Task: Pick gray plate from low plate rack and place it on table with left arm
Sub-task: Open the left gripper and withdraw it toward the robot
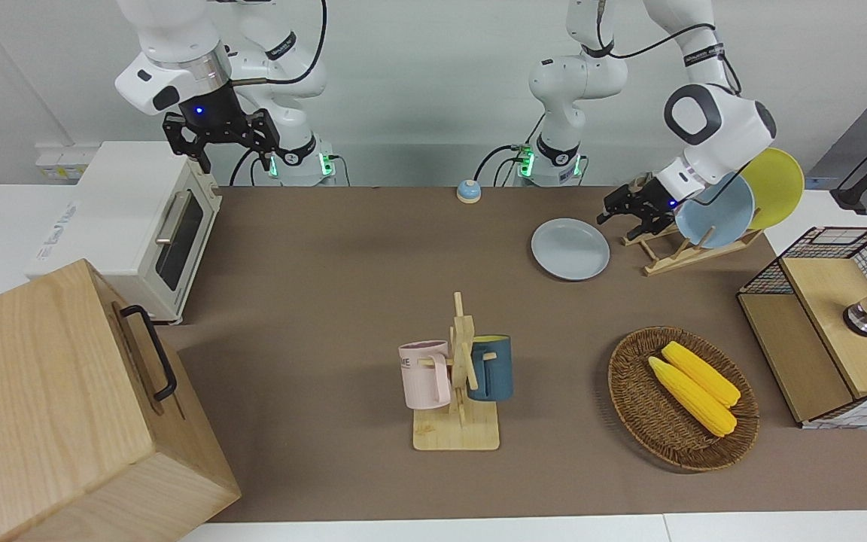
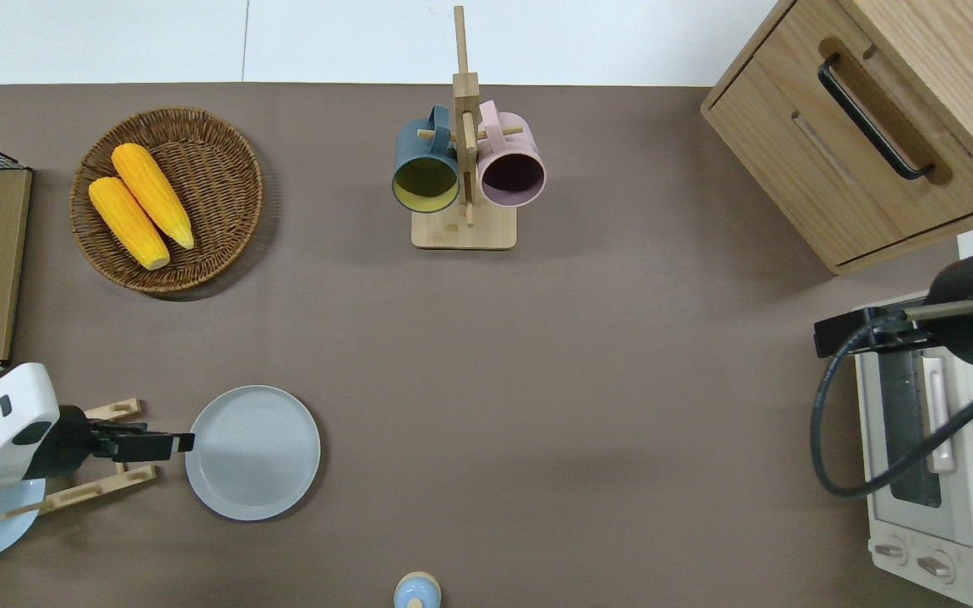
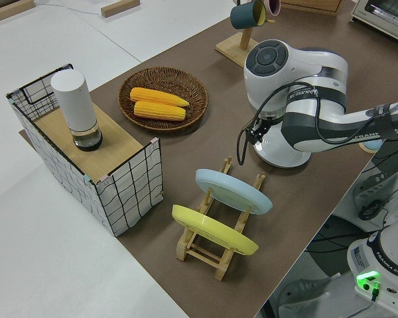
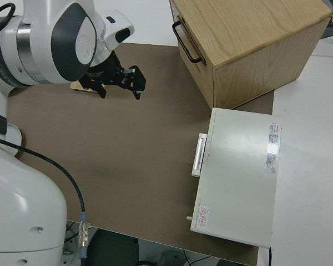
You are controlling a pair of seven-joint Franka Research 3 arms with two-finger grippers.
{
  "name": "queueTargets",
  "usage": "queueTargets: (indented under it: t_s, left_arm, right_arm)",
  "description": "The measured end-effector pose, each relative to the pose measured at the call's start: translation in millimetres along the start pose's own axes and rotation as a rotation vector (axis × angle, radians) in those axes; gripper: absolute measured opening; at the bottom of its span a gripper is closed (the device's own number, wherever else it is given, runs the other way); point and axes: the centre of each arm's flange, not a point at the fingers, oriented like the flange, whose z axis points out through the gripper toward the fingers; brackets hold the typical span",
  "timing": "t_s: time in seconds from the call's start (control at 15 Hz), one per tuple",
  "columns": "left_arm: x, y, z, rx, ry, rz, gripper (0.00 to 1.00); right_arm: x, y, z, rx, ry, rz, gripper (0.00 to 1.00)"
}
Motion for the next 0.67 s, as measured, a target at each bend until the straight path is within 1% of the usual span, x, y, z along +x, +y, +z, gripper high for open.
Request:
queueTargets:
  t_s: [0.2,0.33,0.53,0.67]
  left_arm:
    - [12,14,-43,0.062,-0.009,-0.011,1.00]
    - [18,27,-78,0.111,-0.016,-0.009,1.00]
    - [25,45,-130,0.186,-0.017,-0.007,1.00]
    - [28,60,-160,0.234,-0.014,-0.015,1.00]
  right_arm:
    - [0.0,0,0,0.000,0.000,0.000,0.99]
    - [0.0,0,0,0.000,0.000,0.000,0.99]
    - [0.0,0,0,0.000,0.000,0.000,0.99]
    - [0.0,0,0,0.000,0.000,0.000,0.99]
